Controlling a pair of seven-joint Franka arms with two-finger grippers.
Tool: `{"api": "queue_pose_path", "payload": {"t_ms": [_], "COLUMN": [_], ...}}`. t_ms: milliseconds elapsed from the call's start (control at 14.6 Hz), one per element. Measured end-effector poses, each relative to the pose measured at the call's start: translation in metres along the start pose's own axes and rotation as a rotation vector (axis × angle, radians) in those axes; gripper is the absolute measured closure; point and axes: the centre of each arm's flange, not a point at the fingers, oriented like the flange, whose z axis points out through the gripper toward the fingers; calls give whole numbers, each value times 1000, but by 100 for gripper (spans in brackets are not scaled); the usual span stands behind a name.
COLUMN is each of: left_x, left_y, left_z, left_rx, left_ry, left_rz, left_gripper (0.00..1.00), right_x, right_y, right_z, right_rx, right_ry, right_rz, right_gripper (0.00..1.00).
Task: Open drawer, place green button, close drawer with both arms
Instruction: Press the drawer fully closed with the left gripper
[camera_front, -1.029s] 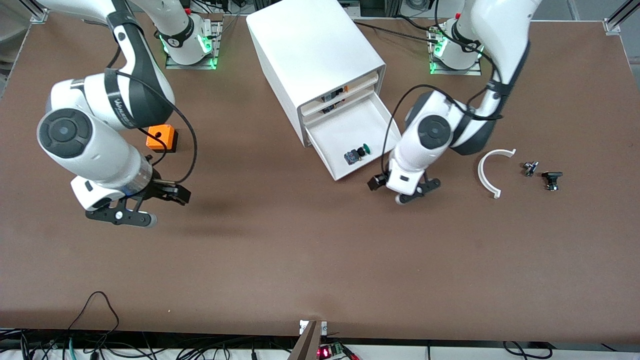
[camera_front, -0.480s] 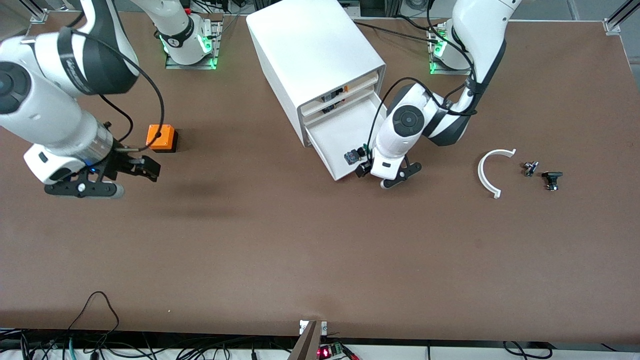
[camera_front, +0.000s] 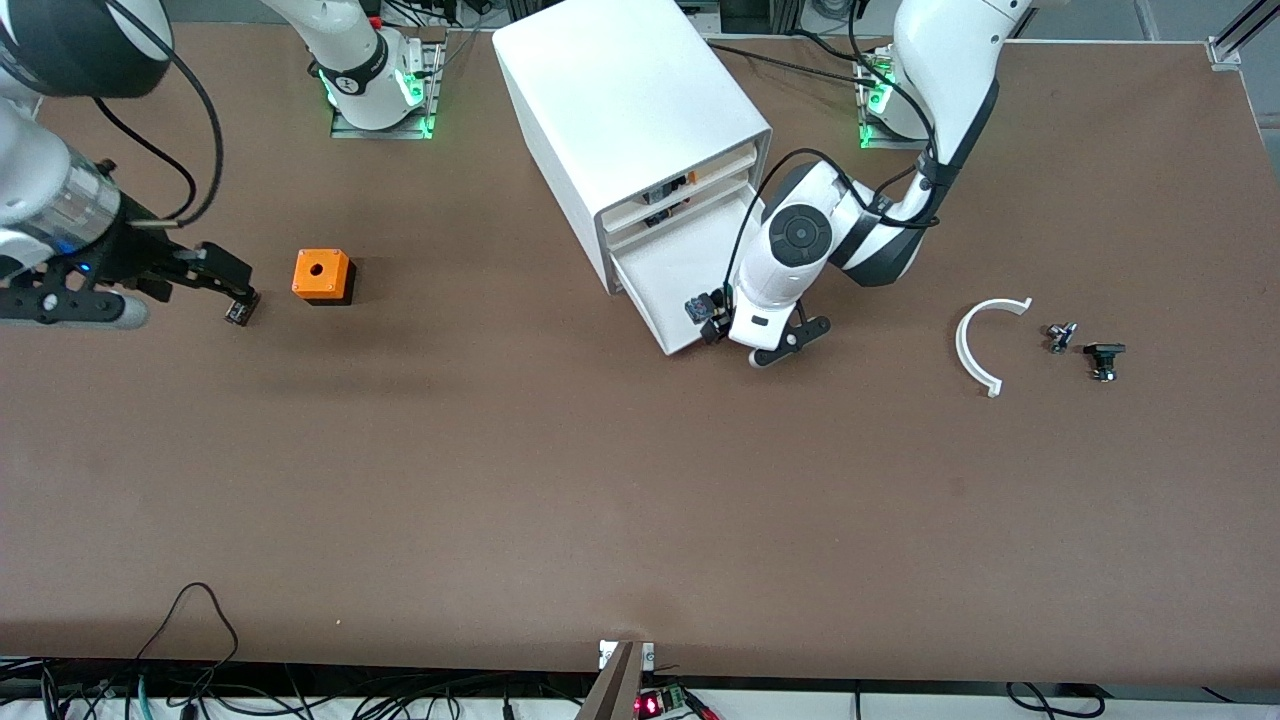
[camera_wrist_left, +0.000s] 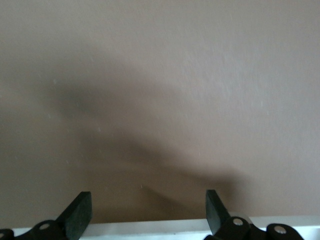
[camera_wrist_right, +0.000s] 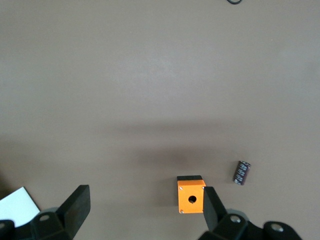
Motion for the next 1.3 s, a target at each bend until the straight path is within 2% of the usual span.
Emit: {"api": "queue_pose_path", "payload": {"t_ms": [275, 618, 1304], "left_x": [-46, -91, -129], "left_y": [10, 16, 22], "left_z": [10, 16, 16], "left_rx": [18, 66, 88], "left_ry": [-41, -89, -117], "left_rz": [46, 77, 88], "left_gripper": [0, 0, 0], "right_x": [-18, -21, -19], "right_y": [11, 19, 13], "right_z": [-14, -14, -28], "right_rx": [0, -1, 3], "right_ry": [-6, -15, 18], "right_rz": [-4, 9, -1], "right_gripper": [0, 0, 0]}}
